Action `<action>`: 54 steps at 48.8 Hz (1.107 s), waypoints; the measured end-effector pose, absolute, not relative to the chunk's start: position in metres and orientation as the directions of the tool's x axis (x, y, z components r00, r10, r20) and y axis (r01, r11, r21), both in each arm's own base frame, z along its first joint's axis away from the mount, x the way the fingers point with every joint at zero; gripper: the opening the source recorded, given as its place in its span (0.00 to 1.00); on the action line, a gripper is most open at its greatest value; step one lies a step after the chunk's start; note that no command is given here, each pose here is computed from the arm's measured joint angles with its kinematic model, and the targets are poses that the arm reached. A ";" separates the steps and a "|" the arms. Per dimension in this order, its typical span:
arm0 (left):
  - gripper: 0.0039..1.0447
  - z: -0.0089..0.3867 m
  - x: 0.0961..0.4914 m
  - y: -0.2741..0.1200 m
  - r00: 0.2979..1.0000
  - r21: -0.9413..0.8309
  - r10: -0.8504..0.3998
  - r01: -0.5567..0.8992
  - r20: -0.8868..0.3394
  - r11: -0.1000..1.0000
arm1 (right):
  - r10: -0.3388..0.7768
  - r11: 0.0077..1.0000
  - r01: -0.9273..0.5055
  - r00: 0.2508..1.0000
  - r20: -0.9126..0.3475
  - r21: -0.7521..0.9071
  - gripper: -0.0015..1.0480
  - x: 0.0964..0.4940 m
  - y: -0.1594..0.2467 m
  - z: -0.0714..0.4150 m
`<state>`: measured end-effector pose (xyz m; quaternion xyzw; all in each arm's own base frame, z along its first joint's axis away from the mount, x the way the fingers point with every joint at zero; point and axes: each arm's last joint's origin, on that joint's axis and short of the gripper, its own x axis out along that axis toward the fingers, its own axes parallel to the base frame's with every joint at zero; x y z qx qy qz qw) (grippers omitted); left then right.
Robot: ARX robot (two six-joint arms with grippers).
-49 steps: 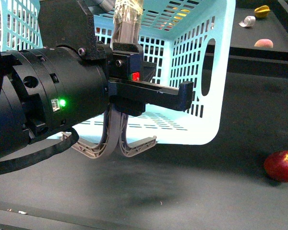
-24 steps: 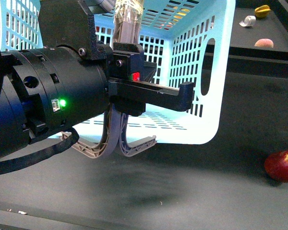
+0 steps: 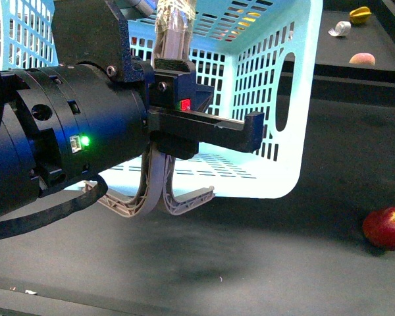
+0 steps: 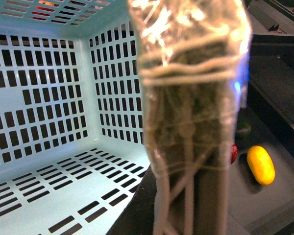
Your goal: Pick mango with right arm and hold basket with left
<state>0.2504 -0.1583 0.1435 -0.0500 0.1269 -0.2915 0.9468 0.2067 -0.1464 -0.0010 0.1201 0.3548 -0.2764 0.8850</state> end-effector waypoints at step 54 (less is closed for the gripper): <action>0.04 0.144 0.250 -0.158 0.798 -0.169 -0.565 0.540 -0.211 0.825 | -0.360 0.861 0.503 0.503 -0.786 -0.073 0.92 0.275 -0.160 -0.086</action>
